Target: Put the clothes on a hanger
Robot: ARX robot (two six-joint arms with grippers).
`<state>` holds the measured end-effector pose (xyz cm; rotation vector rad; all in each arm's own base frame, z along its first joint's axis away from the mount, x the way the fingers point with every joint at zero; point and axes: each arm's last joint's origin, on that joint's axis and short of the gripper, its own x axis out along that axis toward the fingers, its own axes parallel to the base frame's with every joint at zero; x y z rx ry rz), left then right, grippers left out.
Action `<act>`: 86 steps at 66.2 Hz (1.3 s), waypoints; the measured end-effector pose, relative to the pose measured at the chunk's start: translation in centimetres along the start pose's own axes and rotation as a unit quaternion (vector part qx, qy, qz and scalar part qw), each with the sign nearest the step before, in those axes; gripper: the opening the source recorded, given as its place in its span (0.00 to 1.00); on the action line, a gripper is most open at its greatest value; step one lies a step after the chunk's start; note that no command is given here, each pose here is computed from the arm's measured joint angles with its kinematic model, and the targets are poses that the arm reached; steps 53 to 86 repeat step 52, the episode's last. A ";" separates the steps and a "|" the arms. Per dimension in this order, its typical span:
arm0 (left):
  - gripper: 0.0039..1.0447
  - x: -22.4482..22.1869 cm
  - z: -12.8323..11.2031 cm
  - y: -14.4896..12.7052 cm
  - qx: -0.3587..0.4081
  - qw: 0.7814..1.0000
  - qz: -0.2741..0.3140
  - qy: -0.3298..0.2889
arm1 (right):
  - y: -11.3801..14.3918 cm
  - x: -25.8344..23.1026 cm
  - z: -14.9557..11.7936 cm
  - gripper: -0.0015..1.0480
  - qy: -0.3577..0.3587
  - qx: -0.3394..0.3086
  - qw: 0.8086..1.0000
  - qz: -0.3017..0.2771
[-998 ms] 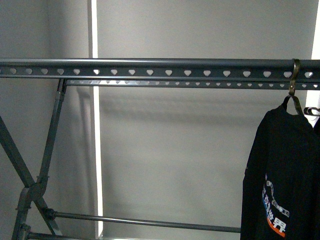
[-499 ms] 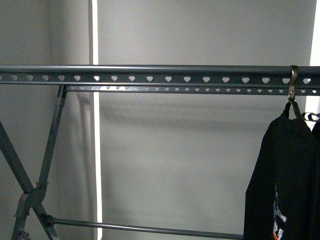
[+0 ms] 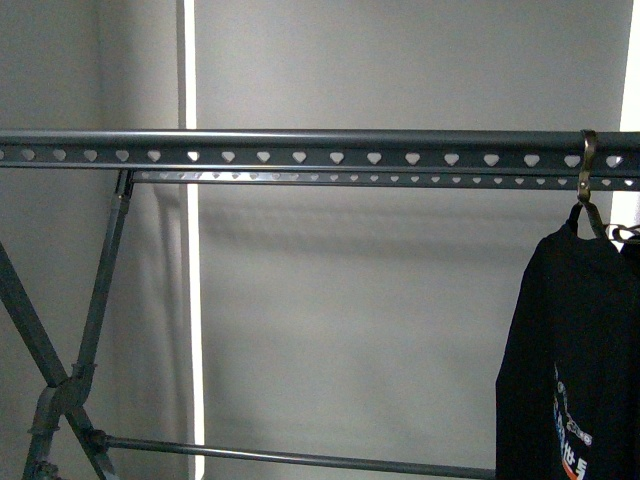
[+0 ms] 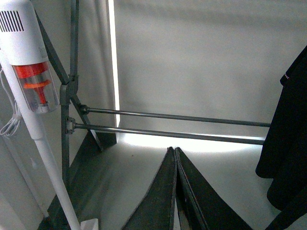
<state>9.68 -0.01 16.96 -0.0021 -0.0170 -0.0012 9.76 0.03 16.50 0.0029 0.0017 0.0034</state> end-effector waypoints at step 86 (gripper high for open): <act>0.94 0.0 0.0 0.0 0.000 1.000 0.000 0.000 | 0.0 0.0 0.0 0.93 0.000 0.000 1.000 0.000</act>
